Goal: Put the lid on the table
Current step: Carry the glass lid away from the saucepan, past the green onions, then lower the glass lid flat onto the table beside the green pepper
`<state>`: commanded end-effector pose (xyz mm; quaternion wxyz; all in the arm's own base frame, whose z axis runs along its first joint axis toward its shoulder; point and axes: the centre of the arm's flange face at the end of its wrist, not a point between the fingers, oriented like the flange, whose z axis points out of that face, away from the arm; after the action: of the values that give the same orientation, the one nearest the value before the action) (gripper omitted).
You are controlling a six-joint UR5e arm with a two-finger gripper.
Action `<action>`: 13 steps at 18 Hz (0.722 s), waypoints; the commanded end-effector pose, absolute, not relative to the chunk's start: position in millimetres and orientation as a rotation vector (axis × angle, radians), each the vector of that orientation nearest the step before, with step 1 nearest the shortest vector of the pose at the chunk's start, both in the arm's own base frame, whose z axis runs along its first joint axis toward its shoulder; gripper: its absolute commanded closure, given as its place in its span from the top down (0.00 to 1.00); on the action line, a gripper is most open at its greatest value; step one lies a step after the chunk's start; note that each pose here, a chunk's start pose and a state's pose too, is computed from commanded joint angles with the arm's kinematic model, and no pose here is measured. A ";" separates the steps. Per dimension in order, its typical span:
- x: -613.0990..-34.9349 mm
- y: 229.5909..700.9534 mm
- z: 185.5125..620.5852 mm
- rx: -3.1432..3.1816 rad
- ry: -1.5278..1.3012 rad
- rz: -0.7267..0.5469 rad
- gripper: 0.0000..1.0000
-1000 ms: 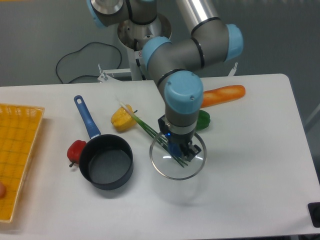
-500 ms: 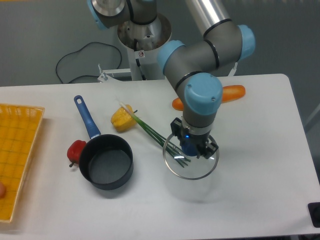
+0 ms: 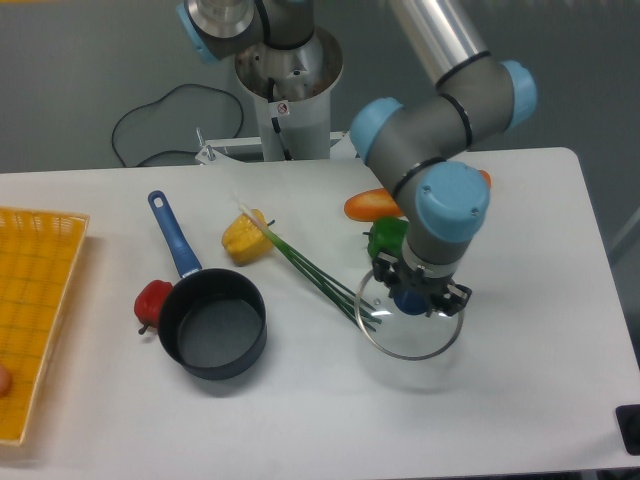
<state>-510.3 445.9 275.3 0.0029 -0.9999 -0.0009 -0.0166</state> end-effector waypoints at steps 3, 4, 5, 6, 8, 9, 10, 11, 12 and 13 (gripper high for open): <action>-518.3 449.1 265.3 -3.125 0.021 -0.017 0.53; -521.0 450.6 262.2 -3.123 0.024 -0.011 0.53; -523.6 450.6 260.0 -3.124 0.029 -0.004 0.53; -525.4 450.2 256.7 -3.126 0.072 -0.007 0.53; -529.5 445.2 252.2 -3.125 0.156 -0.007 0.53; -532.9 442.3 251.8 -3.122 0.165 -0.001 0.53; -535.7 439.1 250.5 -3.121 0.170 0.002 0.53; -536.6 439.3 249.3 -3.120 0.218 0.003 0.53; -536.2 439.1 247.2 -3.116 0.268 0.001 0.53; -536.9 437.8 245.2 -3.119 0.290 0.004 0.53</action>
<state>-536.9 437.8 245.2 0.0047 -0.9957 0.0926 0.0013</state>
